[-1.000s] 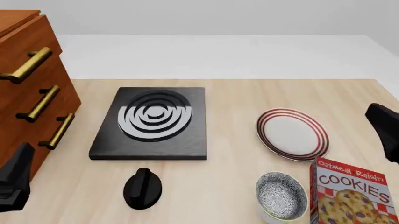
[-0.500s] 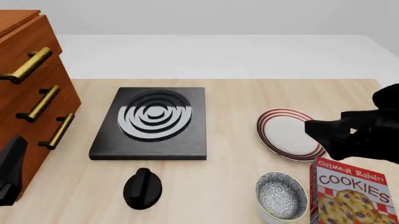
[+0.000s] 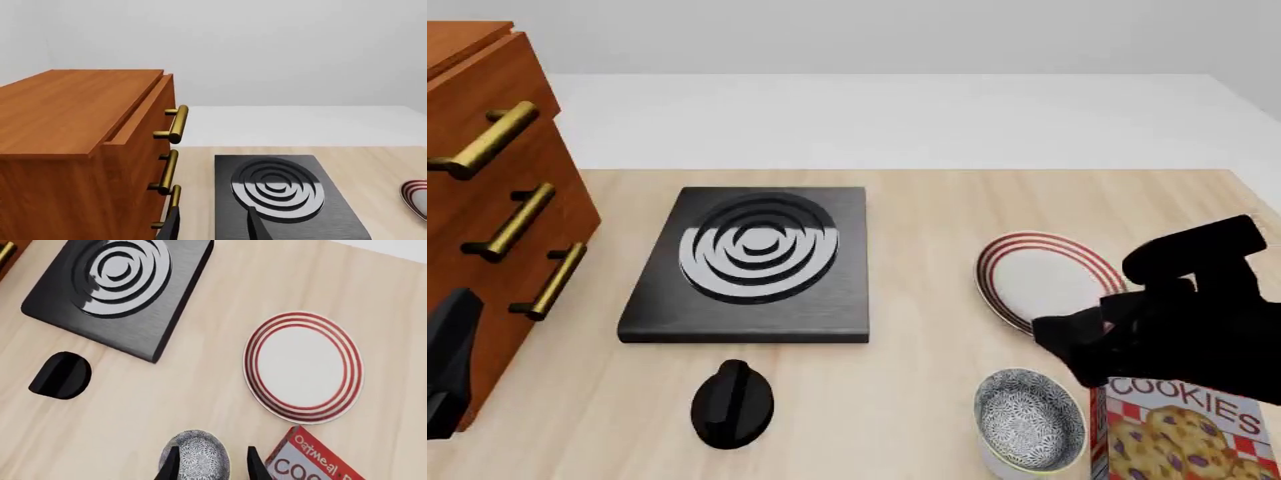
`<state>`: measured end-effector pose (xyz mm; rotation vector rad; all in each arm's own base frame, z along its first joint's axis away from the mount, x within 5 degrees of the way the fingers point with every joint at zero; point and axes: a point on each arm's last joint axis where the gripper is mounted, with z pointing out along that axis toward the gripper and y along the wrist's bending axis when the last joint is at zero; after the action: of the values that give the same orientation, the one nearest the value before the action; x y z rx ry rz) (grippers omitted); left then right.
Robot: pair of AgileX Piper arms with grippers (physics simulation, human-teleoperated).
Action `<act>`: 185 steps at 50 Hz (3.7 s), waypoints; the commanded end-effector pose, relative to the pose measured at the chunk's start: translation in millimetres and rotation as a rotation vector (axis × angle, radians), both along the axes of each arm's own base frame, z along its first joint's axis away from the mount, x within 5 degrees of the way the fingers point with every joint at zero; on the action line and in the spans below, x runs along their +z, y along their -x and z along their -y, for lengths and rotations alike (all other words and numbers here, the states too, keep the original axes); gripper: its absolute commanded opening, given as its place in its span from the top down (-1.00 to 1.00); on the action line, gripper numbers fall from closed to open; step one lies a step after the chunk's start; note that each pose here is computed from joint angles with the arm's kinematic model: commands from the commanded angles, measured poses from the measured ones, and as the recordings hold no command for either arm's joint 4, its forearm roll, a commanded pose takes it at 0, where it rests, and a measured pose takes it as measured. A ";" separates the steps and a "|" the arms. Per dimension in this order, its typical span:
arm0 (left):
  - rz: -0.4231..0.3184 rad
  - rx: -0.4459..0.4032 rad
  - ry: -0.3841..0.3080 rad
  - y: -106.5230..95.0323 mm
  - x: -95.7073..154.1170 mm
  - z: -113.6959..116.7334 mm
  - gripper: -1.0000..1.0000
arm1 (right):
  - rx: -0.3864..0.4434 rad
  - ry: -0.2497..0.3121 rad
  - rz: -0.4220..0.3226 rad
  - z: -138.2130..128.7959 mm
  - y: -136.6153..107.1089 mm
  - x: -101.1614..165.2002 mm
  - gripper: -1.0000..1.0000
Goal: Pick the akita bowl on the ramekin and place it on the plate.
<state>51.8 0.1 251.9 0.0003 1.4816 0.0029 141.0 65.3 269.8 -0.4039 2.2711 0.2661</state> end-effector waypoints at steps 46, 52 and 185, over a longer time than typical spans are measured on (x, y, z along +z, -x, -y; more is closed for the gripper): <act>0.010 0.001 0.007 2.5 2.5 -0.1 -1.00 | -0.078 0.048 -0.155 3.7 -16.4 -73.9 -1.00; 0.010 0.002 0.007 2.3 1.6 -0.1 -1.00 | -0.078 0.044 -0.180 1.0 -15.5 -82.8 -1.00; 0.015 0.001 0.009 3.7 2.0 -0.1 -1.00 | -0.396 -0.095 0.181 50.4 -71.5 52.8 1.00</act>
<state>48.1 0.2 254.3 -0.0084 1.4656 -0.0032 188.5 28.9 320.3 -0.0378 2.1318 0.1577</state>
